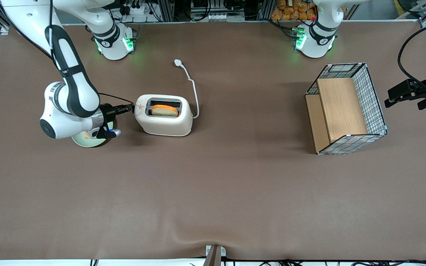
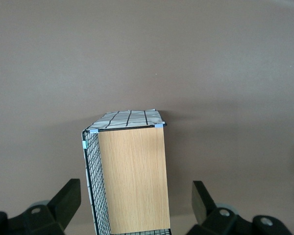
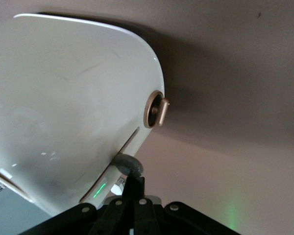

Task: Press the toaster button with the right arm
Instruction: 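Push the grey lever down with the right gripper, then lift the right gripper off the lever and pull it back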

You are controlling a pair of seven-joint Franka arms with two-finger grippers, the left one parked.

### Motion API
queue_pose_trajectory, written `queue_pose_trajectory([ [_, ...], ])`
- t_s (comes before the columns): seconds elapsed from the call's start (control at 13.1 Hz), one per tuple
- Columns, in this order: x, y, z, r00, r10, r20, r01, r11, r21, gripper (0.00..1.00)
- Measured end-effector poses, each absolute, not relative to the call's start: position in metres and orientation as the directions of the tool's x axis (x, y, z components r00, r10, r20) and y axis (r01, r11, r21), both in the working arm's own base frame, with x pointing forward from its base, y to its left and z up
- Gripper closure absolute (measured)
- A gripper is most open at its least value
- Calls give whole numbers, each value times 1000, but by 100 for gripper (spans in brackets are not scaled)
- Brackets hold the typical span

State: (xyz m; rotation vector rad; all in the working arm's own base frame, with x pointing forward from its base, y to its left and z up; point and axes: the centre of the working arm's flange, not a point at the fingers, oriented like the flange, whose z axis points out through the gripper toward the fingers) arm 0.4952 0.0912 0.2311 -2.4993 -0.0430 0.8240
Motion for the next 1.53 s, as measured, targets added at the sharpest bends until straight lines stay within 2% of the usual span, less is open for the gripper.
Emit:
queue_pose_trajectory([
  [1.53,495,87,202,797,170,-579,-168,-859,-484,99],
])
